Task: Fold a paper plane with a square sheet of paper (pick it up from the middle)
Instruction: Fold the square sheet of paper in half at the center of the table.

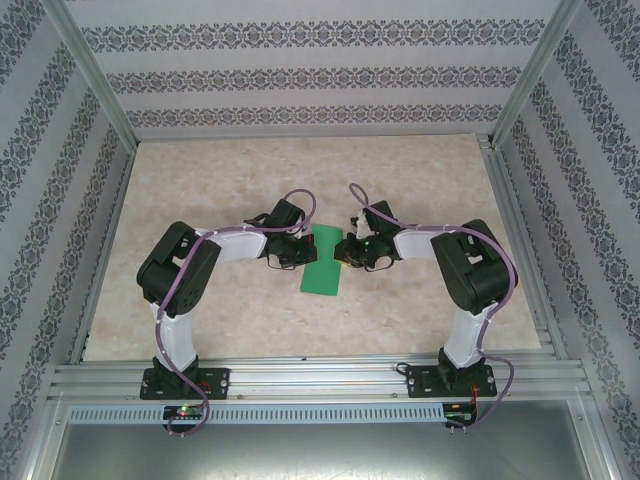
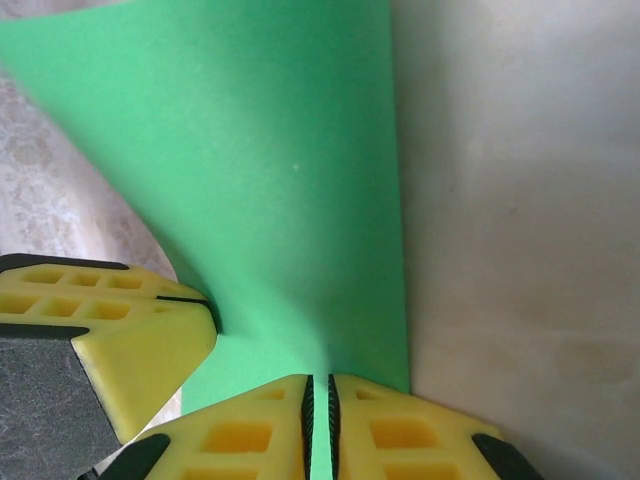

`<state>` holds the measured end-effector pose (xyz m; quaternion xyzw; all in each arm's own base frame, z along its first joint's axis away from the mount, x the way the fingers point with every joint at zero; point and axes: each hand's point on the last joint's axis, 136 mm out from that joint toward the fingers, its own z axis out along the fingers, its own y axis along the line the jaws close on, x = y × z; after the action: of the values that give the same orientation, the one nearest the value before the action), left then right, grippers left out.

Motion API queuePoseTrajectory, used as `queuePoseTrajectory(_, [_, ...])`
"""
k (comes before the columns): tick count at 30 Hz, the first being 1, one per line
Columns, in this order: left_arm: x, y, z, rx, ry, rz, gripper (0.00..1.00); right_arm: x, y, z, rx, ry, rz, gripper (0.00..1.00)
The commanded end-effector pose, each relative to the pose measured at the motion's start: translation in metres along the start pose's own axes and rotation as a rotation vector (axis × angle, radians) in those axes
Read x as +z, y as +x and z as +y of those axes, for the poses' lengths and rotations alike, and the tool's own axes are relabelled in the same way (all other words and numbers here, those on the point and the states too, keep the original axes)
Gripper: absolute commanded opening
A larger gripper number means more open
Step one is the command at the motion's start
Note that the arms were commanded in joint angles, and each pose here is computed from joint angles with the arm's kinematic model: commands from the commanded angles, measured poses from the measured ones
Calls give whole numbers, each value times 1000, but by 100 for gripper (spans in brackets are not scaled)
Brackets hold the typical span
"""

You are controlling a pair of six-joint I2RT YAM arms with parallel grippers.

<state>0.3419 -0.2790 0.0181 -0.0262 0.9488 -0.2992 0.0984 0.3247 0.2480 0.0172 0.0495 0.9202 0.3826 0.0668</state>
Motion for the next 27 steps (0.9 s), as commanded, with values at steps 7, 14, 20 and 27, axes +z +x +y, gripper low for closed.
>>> queuePoseTrajectory(7, [15, 52, 58, -40, -181, 139, 0, -27, -23, 43, -52, -116, -39, 16])
queuePoseTrajectory(14, [11, 53, 58, -30, -188, 134, 0, -17, -42, 34, -26, -110, -30, 16])
queuePoseTrajectory(20, [11, 53, 58, -23, -190, 138, 0, -6, -39, 9, -1, -50, -10, 16])
queuePoseTrajectory(27, [10, 53, 58, -19, -194, 141, 0, 5, -28, -22, 44, 36, 14, 16])
